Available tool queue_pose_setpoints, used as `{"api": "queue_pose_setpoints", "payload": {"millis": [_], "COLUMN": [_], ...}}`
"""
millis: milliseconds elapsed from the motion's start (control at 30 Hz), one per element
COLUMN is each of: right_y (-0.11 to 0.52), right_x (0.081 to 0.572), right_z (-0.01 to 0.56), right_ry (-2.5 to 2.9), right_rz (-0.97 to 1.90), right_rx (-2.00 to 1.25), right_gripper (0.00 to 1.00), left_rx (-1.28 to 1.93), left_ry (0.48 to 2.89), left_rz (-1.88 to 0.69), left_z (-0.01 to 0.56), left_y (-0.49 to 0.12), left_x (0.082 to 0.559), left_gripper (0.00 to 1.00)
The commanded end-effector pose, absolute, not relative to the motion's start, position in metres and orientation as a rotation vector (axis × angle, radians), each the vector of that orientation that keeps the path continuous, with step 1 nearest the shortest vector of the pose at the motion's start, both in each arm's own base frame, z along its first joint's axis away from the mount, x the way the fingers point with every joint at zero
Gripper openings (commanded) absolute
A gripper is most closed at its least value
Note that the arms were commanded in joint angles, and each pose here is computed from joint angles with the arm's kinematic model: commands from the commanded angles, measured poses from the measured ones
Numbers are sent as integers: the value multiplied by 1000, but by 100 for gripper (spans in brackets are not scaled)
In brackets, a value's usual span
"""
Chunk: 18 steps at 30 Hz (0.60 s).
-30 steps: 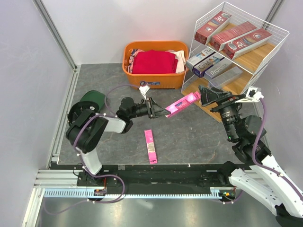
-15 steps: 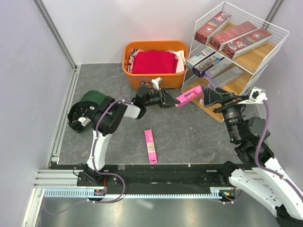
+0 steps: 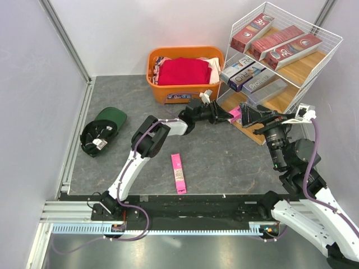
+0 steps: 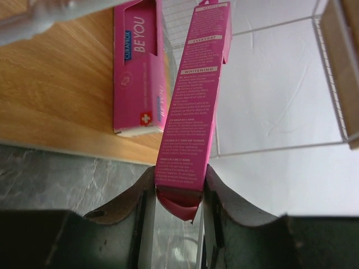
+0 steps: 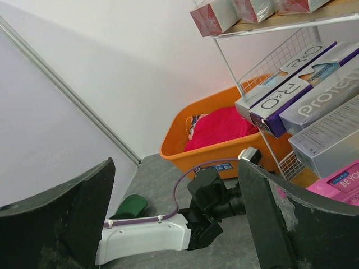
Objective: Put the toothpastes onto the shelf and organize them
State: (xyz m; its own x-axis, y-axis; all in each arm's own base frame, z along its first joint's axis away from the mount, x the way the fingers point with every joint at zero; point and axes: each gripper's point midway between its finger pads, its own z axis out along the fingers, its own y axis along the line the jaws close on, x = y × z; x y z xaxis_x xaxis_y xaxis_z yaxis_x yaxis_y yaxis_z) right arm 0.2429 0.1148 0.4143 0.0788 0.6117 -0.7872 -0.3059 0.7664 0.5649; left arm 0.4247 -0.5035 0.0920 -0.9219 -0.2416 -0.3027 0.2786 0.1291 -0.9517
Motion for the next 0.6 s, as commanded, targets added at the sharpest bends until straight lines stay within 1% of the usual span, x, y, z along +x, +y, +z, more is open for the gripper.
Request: {"api": "queue_pose_setpoints", "payload": {"millis": [0,267,400,567], "right_y": [104,105,106,109], "right_x": [233,233,234,235], "right_z": [434,431,430,429], "right_ry": [1283,1292,1299,1311], "right_rz": [695,692,696,701], "right_rx": [288,283,283,272], "right_gripper": [98,98,98,98], "left_rx": [-161,-250,-306,-427], "left_ry": [1970,1888,1944,1929], "left_rz": [-1807,-1809,-1771,-1774], "left_z": [107,117,101,85], "left_y": [-500,-498,-499,-494], "left_x": [465,479,485,493], "left_gripper": [32,33,36,39]}}
